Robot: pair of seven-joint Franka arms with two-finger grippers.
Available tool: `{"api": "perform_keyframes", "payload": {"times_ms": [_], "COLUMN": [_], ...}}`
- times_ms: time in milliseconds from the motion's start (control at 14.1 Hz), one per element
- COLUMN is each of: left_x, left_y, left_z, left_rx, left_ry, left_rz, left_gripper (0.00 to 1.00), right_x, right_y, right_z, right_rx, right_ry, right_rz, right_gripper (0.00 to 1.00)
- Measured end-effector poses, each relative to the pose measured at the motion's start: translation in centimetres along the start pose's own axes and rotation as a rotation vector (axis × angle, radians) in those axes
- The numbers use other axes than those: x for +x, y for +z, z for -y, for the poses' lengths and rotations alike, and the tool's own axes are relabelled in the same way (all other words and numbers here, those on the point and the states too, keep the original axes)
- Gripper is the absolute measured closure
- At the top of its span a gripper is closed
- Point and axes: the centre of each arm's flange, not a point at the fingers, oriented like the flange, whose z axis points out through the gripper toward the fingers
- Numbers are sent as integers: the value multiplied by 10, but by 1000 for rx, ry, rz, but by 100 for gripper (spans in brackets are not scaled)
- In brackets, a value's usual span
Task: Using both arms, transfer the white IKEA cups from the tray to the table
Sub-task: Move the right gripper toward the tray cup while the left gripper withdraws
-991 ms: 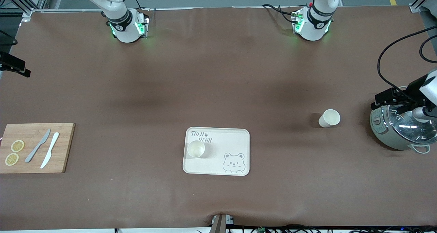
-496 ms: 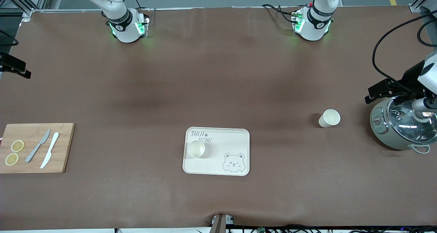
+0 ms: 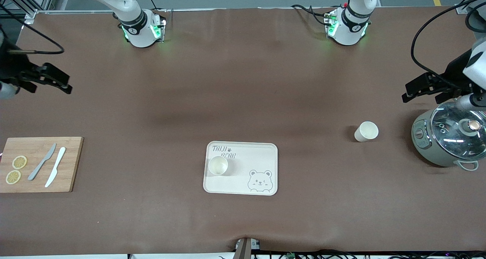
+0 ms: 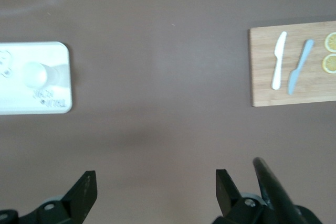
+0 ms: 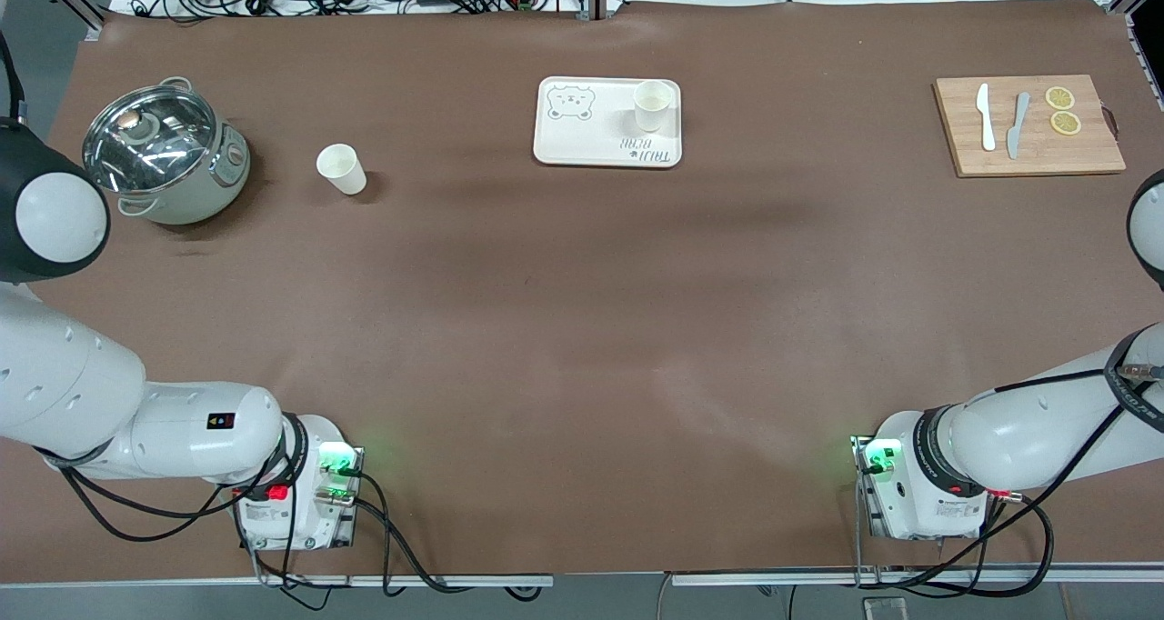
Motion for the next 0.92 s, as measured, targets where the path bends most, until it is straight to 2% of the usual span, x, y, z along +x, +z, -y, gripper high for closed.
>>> {"api": "perform_keyframes", "payload": {"times_ms": [283, 637, 920], "left_x": [-4, -7, -7], "left_y": [-7, -6, -5], "left_z": [-11, -30, -32], "left_rx": [0, 11, 13], "left_ry": [-2, 6, 3], "left_rz": [-1, 1, 1], "left_gripper": [0, 0, 0], "right_x": [6, 3, 5], "right_y": [16, 61, 116], "right_z": [57, 164, 219], "right_rx": [27, 49, 28], "right_ry": [82, 184, 154], "right_rz": [-43, -78, -73], "right_gripper": [0, 0, 0]}}
